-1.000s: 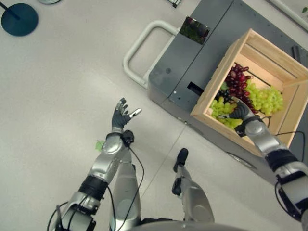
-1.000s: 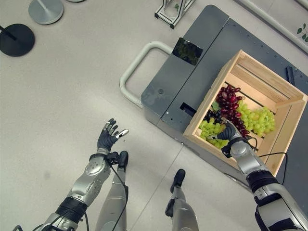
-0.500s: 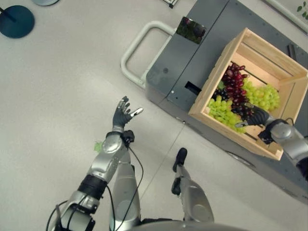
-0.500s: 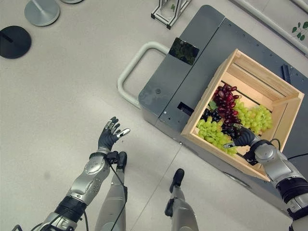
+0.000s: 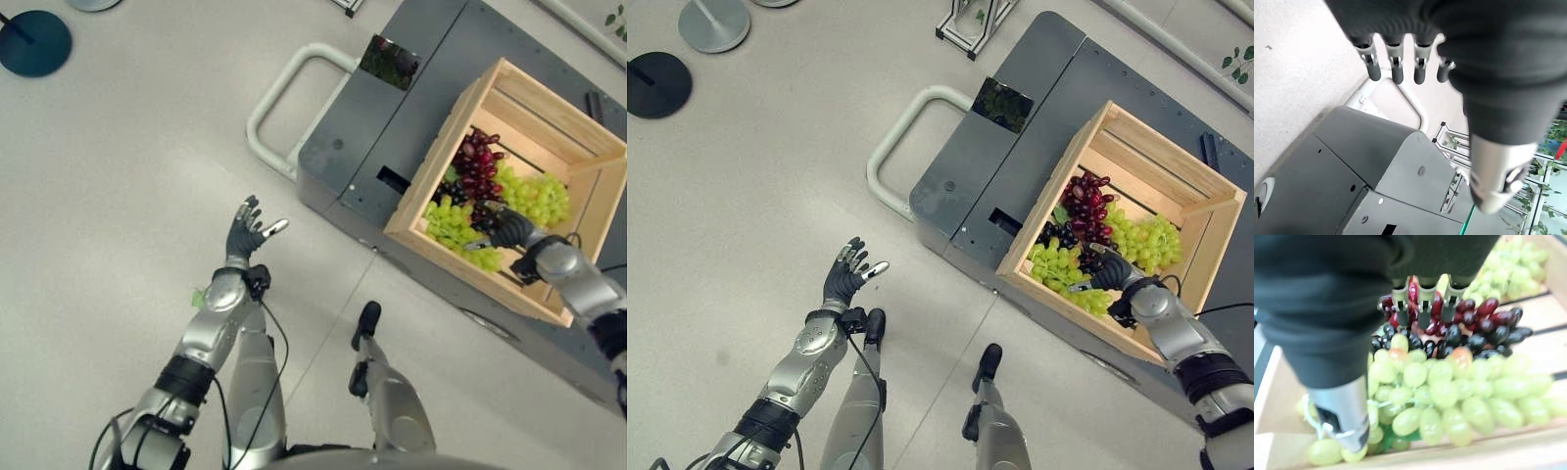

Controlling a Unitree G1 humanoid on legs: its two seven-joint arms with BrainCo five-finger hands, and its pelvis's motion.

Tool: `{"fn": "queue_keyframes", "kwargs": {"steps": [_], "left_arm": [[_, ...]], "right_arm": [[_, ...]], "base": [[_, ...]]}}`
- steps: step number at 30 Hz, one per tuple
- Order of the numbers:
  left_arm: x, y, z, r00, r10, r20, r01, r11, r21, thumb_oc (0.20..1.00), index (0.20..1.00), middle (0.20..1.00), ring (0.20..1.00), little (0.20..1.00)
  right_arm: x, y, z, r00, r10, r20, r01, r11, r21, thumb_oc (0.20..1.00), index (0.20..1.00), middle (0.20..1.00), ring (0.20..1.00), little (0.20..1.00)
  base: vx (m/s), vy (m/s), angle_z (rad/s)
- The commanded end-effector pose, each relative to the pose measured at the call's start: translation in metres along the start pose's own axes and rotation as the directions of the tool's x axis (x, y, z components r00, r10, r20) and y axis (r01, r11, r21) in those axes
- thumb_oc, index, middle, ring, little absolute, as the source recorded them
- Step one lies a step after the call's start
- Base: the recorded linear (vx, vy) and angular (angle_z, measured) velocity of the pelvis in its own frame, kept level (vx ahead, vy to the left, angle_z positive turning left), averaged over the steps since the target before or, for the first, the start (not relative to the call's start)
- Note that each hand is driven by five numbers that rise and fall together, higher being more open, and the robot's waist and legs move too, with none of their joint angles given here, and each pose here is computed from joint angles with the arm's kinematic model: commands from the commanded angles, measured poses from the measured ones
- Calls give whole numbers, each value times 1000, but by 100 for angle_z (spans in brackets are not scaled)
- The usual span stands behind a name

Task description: Pick up the fruits from the basket on one side to the basket on the other side

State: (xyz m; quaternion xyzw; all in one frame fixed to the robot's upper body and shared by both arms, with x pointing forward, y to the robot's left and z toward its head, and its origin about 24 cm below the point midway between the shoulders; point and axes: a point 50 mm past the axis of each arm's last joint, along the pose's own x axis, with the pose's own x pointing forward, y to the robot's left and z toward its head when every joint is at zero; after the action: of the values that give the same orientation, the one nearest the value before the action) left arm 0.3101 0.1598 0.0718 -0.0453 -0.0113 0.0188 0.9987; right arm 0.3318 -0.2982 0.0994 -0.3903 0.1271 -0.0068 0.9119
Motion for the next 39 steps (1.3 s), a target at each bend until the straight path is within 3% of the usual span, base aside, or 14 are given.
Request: {"fn": "queue_keyframes", "kwargs": {"steps": [1,23,32,39], "left_arm": [[1,-17,16,996,-43,84,48,997,-64,1000,1000,1000,1000,1000],[1,-15,13,998,6,70,-1,997,-76,1000,1000,1000,1000,1000],[2,-10,15,997,8,76,-4,999,-48,1000,1000,1000,1000,1000],[9,-9,31,992,-7,128,10,1000,-22,1000,1000,1000,1000,1000]], "right_arm": [[8,-18,22,996,-73,53,75,996,-43,1000,1000,1000,1000,1000],[22,29,11,998,-42,-48,39,997,-61,1000,1000,1000,1000,1000],[13,0,5,997,-49,-52,36,973,-227,1000,1000,1000,1000,1000],[15,-12,1,993,-33,-117,-20,907,-422,1000,1000,1000,1000,1000]], "base": [[0,0,0],[0,0,0],[0,0,0],[0,0,0]]}}
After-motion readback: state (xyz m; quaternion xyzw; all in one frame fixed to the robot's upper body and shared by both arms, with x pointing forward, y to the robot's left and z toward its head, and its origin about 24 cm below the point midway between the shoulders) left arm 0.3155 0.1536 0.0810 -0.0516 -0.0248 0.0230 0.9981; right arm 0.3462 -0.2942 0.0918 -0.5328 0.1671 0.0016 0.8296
